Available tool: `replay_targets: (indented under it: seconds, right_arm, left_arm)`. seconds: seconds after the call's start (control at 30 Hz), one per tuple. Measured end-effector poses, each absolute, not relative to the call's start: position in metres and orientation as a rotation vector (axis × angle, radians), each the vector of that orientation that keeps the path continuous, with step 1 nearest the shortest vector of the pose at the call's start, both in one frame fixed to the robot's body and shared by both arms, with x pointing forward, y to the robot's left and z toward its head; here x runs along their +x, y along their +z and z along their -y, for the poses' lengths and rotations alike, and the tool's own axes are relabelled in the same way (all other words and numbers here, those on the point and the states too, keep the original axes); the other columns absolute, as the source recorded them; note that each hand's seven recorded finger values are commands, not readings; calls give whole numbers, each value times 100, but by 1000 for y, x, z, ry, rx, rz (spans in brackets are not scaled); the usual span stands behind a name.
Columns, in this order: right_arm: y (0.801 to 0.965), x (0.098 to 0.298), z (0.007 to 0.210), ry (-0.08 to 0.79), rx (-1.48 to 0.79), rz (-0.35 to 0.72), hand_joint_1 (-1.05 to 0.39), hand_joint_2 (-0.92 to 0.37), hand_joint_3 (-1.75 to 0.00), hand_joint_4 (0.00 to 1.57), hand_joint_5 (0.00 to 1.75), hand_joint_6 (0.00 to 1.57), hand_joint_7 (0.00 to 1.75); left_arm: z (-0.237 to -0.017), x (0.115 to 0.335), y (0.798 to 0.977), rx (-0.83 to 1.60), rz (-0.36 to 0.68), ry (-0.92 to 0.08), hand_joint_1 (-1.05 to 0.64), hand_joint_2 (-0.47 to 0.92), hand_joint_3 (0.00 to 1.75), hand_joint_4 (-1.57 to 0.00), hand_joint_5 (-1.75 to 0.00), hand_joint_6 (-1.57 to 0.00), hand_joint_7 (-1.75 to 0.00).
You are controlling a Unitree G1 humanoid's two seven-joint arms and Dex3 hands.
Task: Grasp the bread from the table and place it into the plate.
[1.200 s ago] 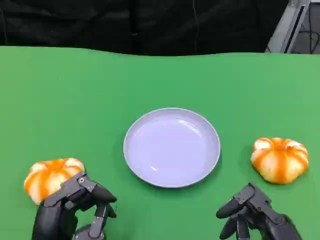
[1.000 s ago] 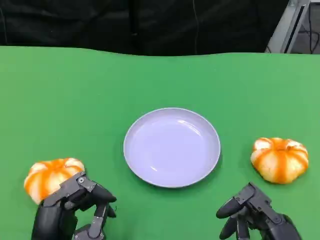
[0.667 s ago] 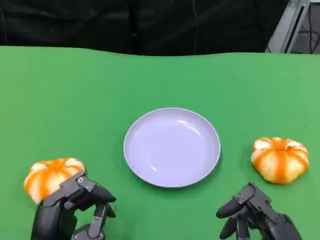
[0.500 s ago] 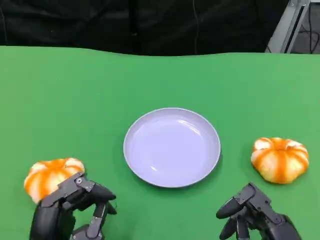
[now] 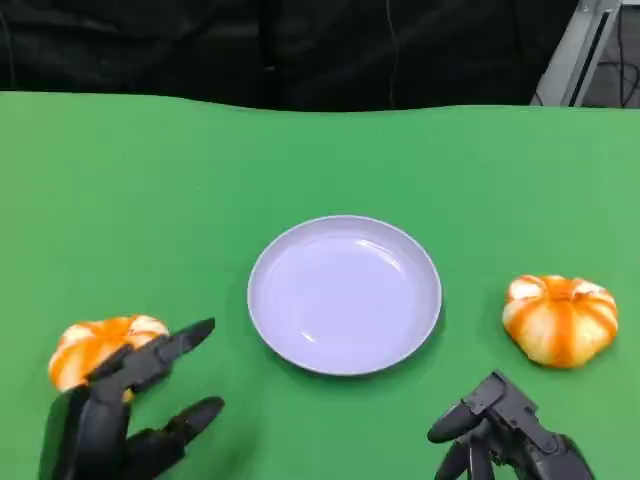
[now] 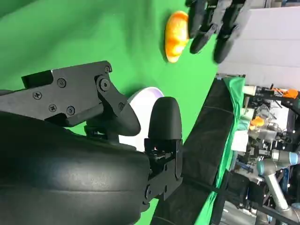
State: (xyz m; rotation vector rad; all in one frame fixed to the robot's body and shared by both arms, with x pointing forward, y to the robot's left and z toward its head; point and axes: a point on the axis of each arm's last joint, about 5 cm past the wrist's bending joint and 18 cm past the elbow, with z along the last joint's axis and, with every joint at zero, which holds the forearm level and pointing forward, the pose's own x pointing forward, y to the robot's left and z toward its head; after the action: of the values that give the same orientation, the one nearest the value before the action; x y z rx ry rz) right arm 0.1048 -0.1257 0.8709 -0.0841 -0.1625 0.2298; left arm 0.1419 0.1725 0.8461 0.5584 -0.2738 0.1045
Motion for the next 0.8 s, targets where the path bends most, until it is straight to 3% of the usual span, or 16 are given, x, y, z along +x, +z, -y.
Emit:
replay_targets:
  seconds: [0.33,0.5,0.63,0.73,0.8]
  right_arm:
    - [871,106,124,236,-81,168,-7,-92,-120,39,175,19,175]
    - [871,107,124,236,-87,172,-7,-92,-121,39,175,20,175]
    - [871,107,123,237,-88,172,-7,-92,-121,39,175,20,175]
    - [871,107,123,234,-86,170,-7,-92,-121,40,175,21,175]
    - [872,108,122,237,-85,173,-7,-92,-121,41,175,21,175]
  left_arm:
    - [-191,154,860,1084,39,134,-55,92,12,-1,-25,-27,0]
    - [-194,164,867,1266,-147,81,-56,92,13,-2,-26,-25,0]
    - [-194,168,871,1297,-192,75,-56,92,13,-2,-26,-24,0]
    - [-193,171,871,1302,-209,52,-48,92,15,-20,-26,-31,-1]
    - [-197,184,867,1298,-307,-28,-45,92,18,-41,-20,-42,-2]
